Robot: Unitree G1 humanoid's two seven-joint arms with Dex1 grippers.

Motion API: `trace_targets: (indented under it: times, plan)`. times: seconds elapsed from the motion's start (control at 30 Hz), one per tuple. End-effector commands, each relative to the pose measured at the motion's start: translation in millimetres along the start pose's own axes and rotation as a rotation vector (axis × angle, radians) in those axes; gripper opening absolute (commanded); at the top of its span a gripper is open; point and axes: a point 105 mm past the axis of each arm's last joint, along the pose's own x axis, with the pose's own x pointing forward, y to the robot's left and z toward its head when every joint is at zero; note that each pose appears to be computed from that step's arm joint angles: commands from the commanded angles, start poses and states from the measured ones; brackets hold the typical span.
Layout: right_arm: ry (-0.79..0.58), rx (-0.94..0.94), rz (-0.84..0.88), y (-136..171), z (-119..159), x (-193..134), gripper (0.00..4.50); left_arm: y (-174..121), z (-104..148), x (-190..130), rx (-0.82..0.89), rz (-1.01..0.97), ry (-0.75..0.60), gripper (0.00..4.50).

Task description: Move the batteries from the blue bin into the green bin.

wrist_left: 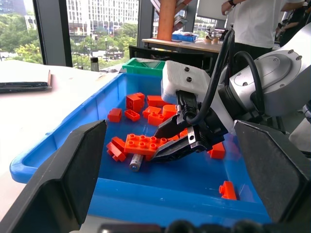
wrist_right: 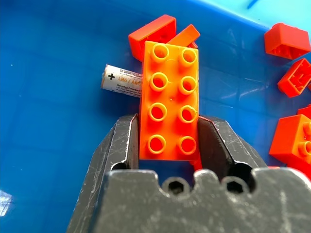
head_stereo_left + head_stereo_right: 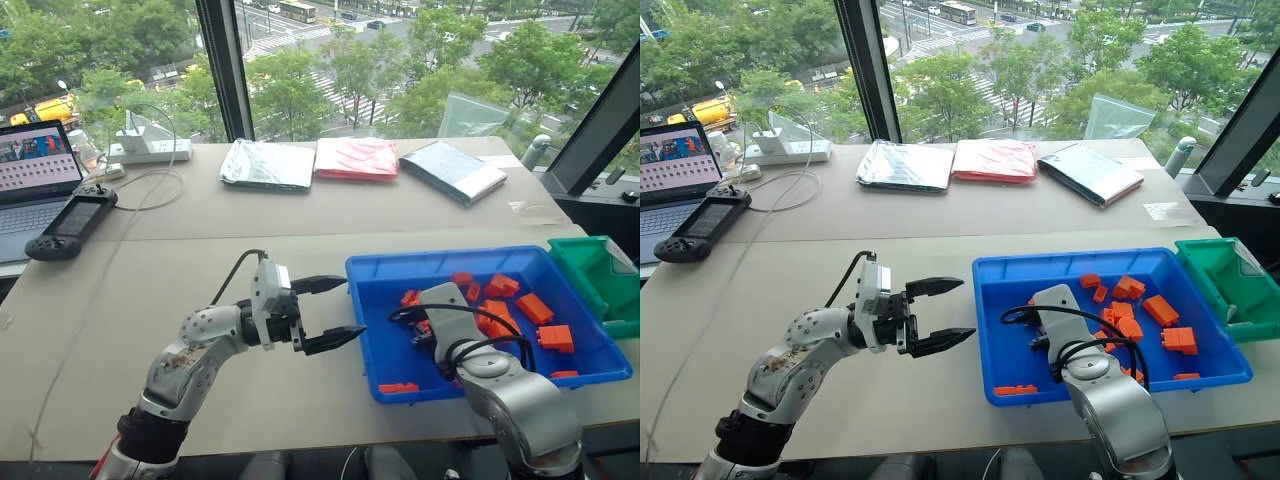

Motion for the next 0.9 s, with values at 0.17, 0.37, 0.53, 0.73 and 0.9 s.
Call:
trace_targets:
  times: [0.17,0.37,0.53,0.73,0.9]
  plan:
    - [-0.108,0.088,-0.265,-86.7,16.0,-32.5,1.52,-2.4,9.5,3.4,0.026,-0.026,-0.025,4.5]
    - [-0.064,0.081,-0.334,-99.3,4.0,-30.2,3.04,-2.8,9.2,3.7,0.023,-0.029,-0.026,4.5]
    - [-0.178,0.144,-0.06,-45.4,34.6,-18.5,4.33,-2.6,8.7,3.1,0.026,-0.023,-0.023,4.5]
    - [-0.231,0.222,0.243,27.3,51.1,-17.6,4.33,-2.2,8.9,3.1,0.031,-0.016,-0.023,4.5]
    - [-0.143,0.244,0.211,50.3,43.4,-1.4,4.33,-2.4,9.1,3.7,0.032,-0.014,-0.024,4.5]
